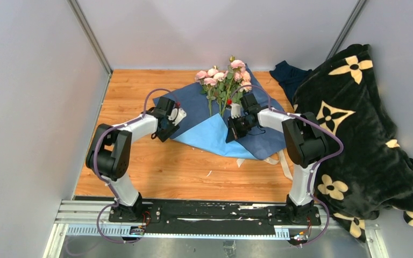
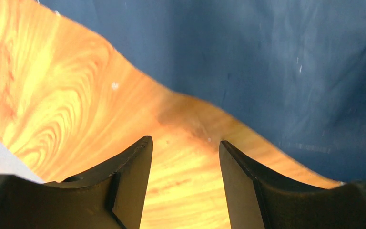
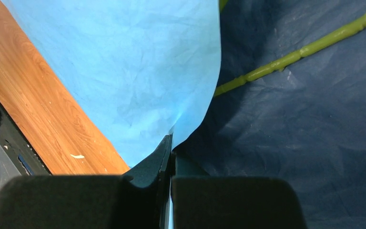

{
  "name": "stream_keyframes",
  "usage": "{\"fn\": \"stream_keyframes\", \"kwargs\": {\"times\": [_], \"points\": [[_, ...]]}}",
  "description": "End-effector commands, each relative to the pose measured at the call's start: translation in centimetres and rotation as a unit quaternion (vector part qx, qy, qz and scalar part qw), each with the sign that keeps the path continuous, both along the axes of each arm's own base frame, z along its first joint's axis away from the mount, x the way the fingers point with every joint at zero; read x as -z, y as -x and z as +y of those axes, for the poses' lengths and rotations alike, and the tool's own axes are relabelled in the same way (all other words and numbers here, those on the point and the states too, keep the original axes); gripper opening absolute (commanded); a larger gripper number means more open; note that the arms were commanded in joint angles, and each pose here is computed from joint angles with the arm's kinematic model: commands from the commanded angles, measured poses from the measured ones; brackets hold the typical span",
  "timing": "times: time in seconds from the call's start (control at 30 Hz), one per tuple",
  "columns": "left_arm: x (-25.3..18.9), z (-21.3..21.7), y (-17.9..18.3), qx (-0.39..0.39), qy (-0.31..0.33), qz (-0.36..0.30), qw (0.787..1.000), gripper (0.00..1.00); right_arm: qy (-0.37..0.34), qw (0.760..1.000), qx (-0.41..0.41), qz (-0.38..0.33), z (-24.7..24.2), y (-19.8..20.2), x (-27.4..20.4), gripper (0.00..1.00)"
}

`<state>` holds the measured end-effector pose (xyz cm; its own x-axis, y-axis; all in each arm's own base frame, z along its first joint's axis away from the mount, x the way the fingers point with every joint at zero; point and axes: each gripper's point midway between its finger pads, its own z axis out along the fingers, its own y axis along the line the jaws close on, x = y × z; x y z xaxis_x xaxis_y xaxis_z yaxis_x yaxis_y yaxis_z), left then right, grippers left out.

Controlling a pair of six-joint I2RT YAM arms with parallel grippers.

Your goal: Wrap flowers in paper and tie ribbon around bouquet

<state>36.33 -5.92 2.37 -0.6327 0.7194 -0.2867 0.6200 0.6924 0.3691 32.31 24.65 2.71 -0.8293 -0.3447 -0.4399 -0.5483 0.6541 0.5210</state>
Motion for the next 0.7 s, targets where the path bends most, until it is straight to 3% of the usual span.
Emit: {"fn": "stream_keyframes", "kwargs": {"times": [0.0,0.1,0.2,0.37,0.47,0.57,0.67], "points": [[4.3,2.2,8.2,0.008,-0.028,0.13,0.991,0.6,-0.005,1.0,-0.012,0.005,0.3,-0.5,-0.1,0.0],[3.1,0.7,9.0,0.041,0.019,0.13,0.99,0.6,-0.002,1.0,-0.022,-0.007,0.4,-1.1,-0.3,0.0],[-0.8,-1.6,7.4,0.113,0.098,0.084,0.985,0.65,0.006,1.0,-0.026,-0.008,0.1,-1.2,-0.3,0.0],[-5.9,-6.8,6.6,0.287,0.238,0.037,0.927,0.8,0.006,1.0,-0.028,0.003,0.0,-0.7,0.2,0.0],[-4.6,-8.7,6.1,0.33,0.257,0.046,0.907,0.92,0.009,1.0,-0.026,0.002,-0.1,-0.7,0.3,0.0],[-2.5,-9.5,5.3,0.328,0.231,0.078,0.913,0.99,0.01,1.0,-0.026,0.002,-0.2,-0.7,0.4,0.0],[-1.7,-9.8,3.5,0.288,0.233,0.083,0.925,0.97,0.011,1.0,-0.026,0.003,-0.2,-0.6,0.5,0.0]]}}
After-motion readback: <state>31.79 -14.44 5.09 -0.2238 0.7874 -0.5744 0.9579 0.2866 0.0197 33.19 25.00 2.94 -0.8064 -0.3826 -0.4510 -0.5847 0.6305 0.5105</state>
